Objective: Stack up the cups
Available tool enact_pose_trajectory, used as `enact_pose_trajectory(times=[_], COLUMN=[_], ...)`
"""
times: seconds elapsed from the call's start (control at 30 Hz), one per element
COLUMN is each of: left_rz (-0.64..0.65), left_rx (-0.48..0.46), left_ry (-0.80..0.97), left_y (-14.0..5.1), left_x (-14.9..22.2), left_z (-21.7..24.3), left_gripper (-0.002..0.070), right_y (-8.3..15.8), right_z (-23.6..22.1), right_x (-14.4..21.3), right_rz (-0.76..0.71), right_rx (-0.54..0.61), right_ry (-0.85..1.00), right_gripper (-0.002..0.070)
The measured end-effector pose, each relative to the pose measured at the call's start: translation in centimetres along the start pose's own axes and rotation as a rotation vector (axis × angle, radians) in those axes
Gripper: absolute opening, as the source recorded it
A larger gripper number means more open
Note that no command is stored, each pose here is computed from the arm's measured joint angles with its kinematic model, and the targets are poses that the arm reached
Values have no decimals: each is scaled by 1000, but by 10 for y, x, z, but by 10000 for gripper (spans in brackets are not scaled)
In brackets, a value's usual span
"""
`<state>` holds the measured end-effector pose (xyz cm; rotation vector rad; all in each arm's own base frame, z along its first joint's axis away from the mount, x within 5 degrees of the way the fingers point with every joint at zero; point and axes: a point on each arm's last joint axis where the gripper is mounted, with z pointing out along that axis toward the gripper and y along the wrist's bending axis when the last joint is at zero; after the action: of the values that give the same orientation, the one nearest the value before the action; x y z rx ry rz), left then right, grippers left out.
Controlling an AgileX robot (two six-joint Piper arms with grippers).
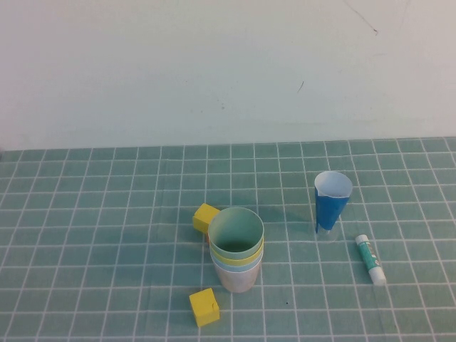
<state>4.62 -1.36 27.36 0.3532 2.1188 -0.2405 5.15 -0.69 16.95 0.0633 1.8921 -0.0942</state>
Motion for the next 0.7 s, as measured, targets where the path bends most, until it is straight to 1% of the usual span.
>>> enact_pose_trajectory(times=[0.17,0.23,0.33,0.43,0.6,0.7], left_rz=[-8,-44,-94,-149,-207,-234], left_rx=[6,17,-6,-63,-196,-257], left_ry=[-7,-36,-102,-197,-376,-384], left_y=[-1,-2,-1,2,10,13], left_x=[3,7,14,23,45,56], left_z=[4,9,15,21,27,34], left_gripper=[-2,-2,-2,-2,-2,-2], right_y=[0,0,0,0,0,0], right_z=[0,0,0,0,0,0], right_x=[0,0,0,0,0,0], right_rz=[0,0,0,0,0,-2], right_rx=[0,0,0,0,0,1], right_ry=[0,0,0,0,0,0], right_gripper=[-3,-3,-3,-3,-3,-3])
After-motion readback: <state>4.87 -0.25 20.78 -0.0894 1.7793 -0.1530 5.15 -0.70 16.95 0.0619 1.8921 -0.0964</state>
